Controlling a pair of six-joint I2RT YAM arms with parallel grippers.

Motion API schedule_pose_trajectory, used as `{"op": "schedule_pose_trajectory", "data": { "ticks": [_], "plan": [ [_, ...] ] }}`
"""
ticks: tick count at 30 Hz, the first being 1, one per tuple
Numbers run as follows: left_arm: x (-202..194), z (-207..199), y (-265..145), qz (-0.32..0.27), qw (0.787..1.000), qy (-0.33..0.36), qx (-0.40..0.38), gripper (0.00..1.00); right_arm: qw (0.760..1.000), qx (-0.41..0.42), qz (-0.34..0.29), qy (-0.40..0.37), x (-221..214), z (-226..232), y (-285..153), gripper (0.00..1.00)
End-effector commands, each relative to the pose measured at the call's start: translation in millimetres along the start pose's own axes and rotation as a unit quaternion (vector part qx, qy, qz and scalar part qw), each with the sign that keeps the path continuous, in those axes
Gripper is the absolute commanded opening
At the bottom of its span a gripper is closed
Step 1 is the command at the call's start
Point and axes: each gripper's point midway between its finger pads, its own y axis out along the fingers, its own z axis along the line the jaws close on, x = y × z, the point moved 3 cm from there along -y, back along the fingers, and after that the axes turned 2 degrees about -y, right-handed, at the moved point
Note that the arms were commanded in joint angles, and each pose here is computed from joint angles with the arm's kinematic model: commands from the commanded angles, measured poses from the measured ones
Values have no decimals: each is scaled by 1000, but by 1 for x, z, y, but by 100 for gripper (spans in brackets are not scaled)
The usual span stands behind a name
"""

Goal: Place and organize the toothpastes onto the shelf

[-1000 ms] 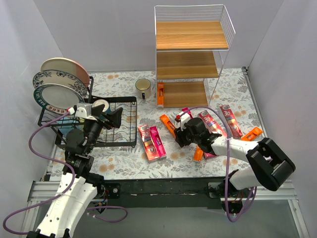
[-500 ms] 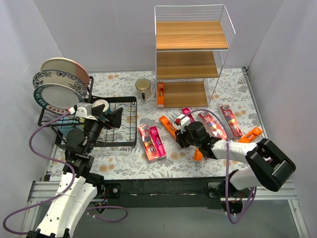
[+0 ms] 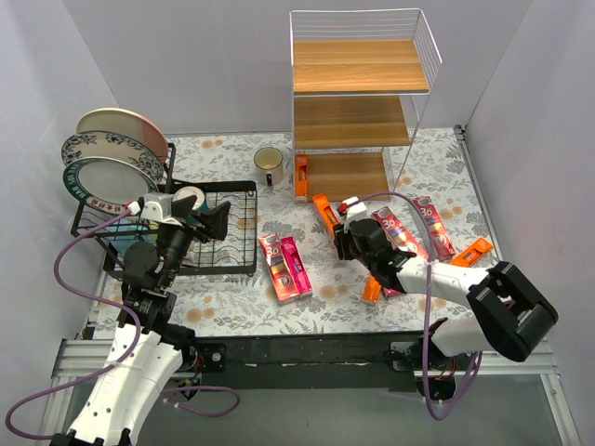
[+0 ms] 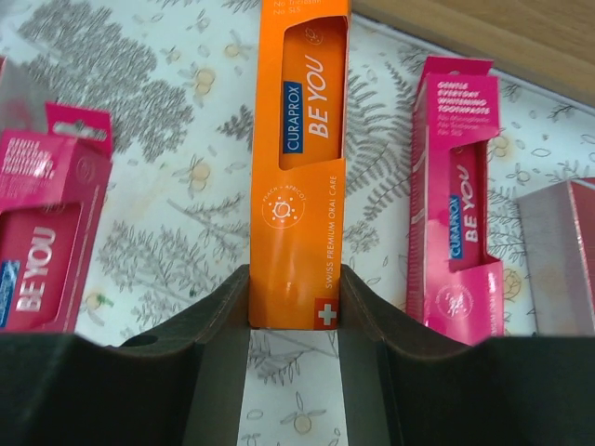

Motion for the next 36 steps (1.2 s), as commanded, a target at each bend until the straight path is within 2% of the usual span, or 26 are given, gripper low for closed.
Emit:
{"op": "schedule_pose_trajectory", "data": {
  "ticks": [1, 5, 7, 12, 19, 22, 24, 27, 36],
  "plan": [
    [4, -4, -2, -6, 1000, 3, -10, 98, 994, -65, -73, 54, 58, -9, 17, 37],
    [4, -3, -3, -7, 1000, 4, -6, 98, 988, -101, -79, 88, 77, -20, 47, 36],
    [5, -3, -3, -8, 1000, 4, -5, 98, 983, -101, -106, 109, 99, -22, 59, 37],
    [5, -2, -3, -8, 1000, 4, -3, 98, 978, -98, -125, 136, 116, -28, 96, 37],
    [5, -2, -2, -7, 1000, 5, -3, 98, 973, -90, -125, 169, 114, -24, 135, 38],
    [3, -2, -1, -4, 1000, 4, -4, 98, 975, -85, -117, 170, 108, -21, 147, 46],
    [3, -2, -1, -4, 1000, 5, -3, 98, 975, -79, -116, 172, 110, -19, 152, 59],
    [2, -1, -1, -2, 1000, 5, -3, 98, 976, -71, -107, 174, 106, -16, 156, 64],
    [1, -2, 0, -1, 1000, 4, -6, 98, 980, -34, -116, 159, 107, -10, 128, 63]
  ]
}}
